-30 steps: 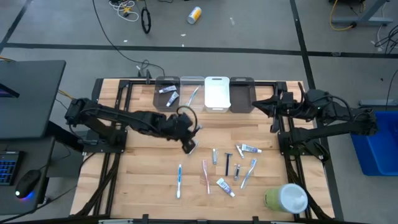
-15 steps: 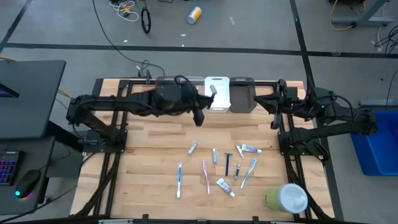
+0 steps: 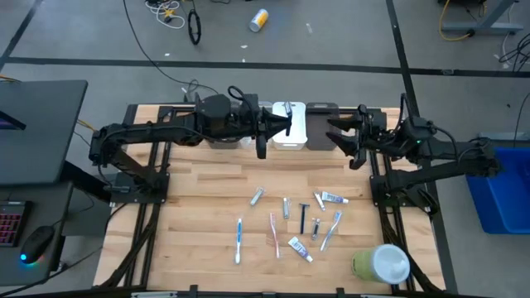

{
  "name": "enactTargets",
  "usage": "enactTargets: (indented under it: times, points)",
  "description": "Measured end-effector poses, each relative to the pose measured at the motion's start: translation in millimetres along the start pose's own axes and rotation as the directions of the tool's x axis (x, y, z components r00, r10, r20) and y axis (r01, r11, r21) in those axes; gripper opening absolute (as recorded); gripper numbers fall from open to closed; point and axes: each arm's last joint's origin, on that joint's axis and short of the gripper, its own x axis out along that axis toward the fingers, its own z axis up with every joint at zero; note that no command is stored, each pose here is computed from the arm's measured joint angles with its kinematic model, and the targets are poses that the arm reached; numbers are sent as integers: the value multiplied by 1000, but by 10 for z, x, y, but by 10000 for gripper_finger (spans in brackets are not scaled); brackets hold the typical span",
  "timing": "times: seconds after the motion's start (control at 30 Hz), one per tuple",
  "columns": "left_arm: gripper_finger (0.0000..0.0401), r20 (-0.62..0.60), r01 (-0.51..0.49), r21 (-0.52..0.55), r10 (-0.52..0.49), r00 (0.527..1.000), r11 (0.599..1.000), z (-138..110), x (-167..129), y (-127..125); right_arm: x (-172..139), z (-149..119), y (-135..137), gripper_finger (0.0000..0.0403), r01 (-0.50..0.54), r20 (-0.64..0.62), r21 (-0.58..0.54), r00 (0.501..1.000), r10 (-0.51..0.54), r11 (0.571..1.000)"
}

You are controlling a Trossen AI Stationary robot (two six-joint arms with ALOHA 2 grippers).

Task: Pick & Place Travel size toiletries
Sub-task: Put the blue razor into the white bin

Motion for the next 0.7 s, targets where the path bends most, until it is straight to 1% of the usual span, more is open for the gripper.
enactTargets:
  times: [0.1,0.2,0.3,0.4,0.5,0.6,0.7]
  points:
    - [46,-16,3,-7,-3,1000,1000,-35,23,0,100,-22,2,257,3,25,16,1000,-3,1000]
    - [46,-15,10,-11,-10,1000,1000,-67,68,0,191,-52,-18,267,-10,35,54,999,8,998]
    - [46,-33,23,-26,-24,999,999,-108,97,4,274,-96,-40,262,-40,27,83,999,38,996]
    - [46,-50,34,-30,-35,998,999,-151,130,7,329,-111,-65,249,-64,36,99,998,61,993]
    - [46,-50,35,-27,-36,998,999,-148,127,6,397,-151,-103,240,-72,27,112,997,69,991]
    - [46,-51,33,-25,-35,998,999,-146,126,10,450,-188,-152,239,-81,12,123,997,80,989]
    - [46,-50,29,-25,-31,998,999,-145,128,22,507,-235,-195,247,-93,-7,128,995,95,987]
